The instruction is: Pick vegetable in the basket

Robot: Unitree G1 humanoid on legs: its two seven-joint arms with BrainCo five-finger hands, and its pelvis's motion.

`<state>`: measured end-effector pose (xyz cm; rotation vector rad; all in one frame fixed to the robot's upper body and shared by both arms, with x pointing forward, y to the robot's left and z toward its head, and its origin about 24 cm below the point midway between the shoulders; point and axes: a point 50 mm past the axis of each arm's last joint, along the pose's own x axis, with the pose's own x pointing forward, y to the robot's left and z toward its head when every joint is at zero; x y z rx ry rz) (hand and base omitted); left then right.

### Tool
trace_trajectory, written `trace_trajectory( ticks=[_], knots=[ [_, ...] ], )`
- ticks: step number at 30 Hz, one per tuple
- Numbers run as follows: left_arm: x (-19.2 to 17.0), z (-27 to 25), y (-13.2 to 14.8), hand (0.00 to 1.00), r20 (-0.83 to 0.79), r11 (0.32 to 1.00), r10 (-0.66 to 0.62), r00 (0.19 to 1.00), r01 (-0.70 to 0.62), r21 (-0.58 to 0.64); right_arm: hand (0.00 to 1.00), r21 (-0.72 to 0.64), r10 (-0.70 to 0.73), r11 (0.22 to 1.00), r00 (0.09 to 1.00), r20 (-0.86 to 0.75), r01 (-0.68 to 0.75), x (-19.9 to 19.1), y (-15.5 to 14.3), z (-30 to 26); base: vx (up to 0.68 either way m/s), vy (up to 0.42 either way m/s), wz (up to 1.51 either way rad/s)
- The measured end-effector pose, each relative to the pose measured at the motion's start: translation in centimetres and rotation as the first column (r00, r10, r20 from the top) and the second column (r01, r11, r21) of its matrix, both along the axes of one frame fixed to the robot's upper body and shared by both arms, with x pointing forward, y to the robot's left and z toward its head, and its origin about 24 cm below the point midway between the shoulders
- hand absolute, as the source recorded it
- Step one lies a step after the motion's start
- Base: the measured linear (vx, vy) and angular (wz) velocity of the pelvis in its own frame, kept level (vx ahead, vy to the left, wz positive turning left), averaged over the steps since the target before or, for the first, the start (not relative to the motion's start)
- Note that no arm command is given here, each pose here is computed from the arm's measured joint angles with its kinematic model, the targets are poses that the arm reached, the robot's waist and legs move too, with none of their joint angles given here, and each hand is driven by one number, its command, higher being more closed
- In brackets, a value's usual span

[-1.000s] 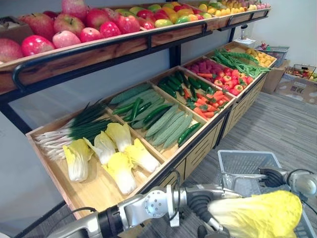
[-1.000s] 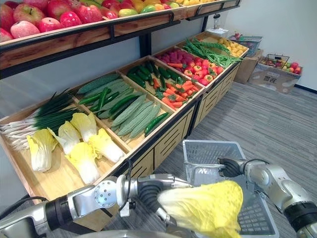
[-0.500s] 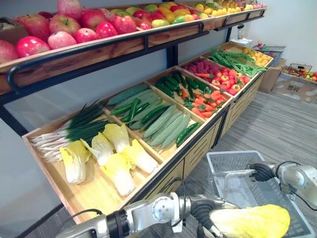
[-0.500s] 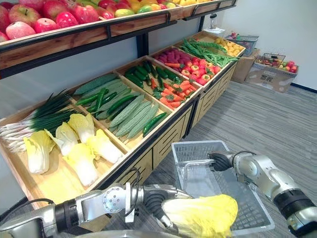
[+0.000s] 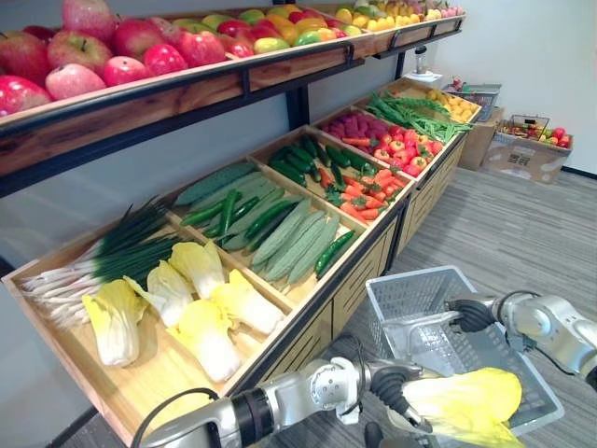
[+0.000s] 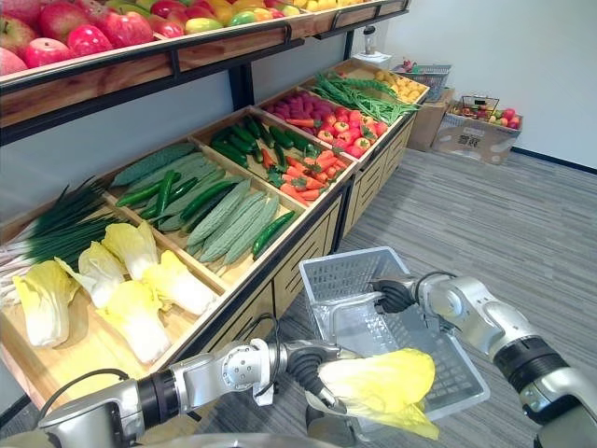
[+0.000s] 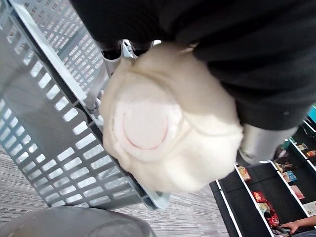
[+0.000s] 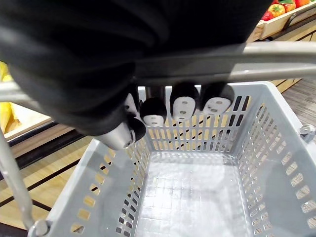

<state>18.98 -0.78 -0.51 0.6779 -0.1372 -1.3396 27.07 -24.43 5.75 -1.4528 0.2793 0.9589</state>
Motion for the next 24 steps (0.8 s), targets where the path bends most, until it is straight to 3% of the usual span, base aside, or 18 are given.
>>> trace_trajectory(
  ticks=[24],
  knots=[
    [2.9,-1.8,-0.9,1.00,0.061,0.969,0.219,0.974,-0.224,0.100,1.00,0.008,0.061,0.998,0.998,-0.012,-0.061,0.8,2.3,0.7,0.00,0.032,-0.09]
  ],
)
